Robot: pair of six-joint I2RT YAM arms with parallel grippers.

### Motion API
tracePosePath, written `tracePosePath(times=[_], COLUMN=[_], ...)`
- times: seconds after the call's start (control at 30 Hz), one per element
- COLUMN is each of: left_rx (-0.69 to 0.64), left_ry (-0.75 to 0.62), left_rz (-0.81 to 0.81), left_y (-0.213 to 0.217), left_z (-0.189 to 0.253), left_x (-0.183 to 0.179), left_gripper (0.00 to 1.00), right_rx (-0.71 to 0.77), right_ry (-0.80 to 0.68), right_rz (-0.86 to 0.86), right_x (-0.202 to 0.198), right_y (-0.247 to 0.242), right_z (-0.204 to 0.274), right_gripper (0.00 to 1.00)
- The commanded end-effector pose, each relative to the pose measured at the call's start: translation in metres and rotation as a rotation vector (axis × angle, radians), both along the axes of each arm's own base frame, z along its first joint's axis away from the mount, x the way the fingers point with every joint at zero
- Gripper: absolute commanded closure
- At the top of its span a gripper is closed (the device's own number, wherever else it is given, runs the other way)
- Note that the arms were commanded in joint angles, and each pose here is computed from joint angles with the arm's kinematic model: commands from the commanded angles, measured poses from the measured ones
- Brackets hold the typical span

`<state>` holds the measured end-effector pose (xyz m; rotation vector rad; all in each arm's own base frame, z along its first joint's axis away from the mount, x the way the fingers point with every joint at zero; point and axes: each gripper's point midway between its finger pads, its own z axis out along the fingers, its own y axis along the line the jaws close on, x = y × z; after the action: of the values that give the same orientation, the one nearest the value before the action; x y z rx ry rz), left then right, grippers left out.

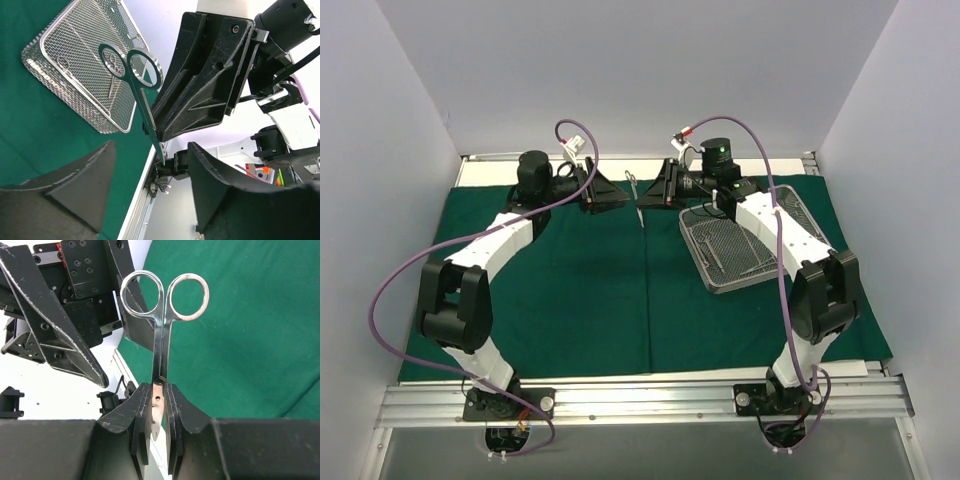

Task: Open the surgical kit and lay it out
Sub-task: Place the medical item in the surgical kit.

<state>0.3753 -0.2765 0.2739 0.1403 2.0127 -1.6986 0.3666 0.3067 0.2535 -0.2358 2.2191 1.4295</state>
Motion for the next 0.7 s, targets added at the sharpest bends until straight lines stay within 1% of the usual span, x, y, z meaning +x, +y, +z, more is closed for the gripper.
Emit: tracePosePath(times=[0.0, 0.03, 0.1, 0.13, 0.2, 0.43, 0.67], left_rx=[-0.013, -0.019, -0.031, -0.046, -0.07, -0.141, -0.162], left_ry=[-0.107, -0.118, -0.114, -0.137, -0.114, -0.138, -0.124], left_rz=[0.005, 0.006, -0.001, 0.0, 0.003, 0.001, -0.003], left_y=[0.0, -0.002, -0.005, -0.006, -0.007, -0.01, -0.01], left_z=[0.028, 0.029, 0.031, 0.034, 0.033, 0.043, 0.041], left_x=[-0.001, 0.001, 0.0, 0.002, 0.001, 0.004, 0.003], left_gripper=[0.31, 0.3, 0.3, 0.3, 0.3, 0.37, 0.42], right_rx=[0.058, 0.077, 0.105, 0.116, 0.122, 0.152, 0.181], right_ry=[-0.038, -0.054, -0.036, -0.048, -0.044, -0.033, -0.028], right_rz=[0.05, 0.056, 0.065, 0.07, 0.075, 0.086, 0.09], right_x=[-0.006, -0.007, -0.01, -0.01, -0.012, -0.014, -0.013], right_y=[0.01, 0.013, 0.016, 0.017, 0.019, 0.022, 0.024], right_z=[0.02, 0.025, 0.028, 0.032, 0.033, 0.036, 0.04], right_gripper=[1.0, 1.0, 1.0, 1.0, 1.0, 1.0, 1.0])
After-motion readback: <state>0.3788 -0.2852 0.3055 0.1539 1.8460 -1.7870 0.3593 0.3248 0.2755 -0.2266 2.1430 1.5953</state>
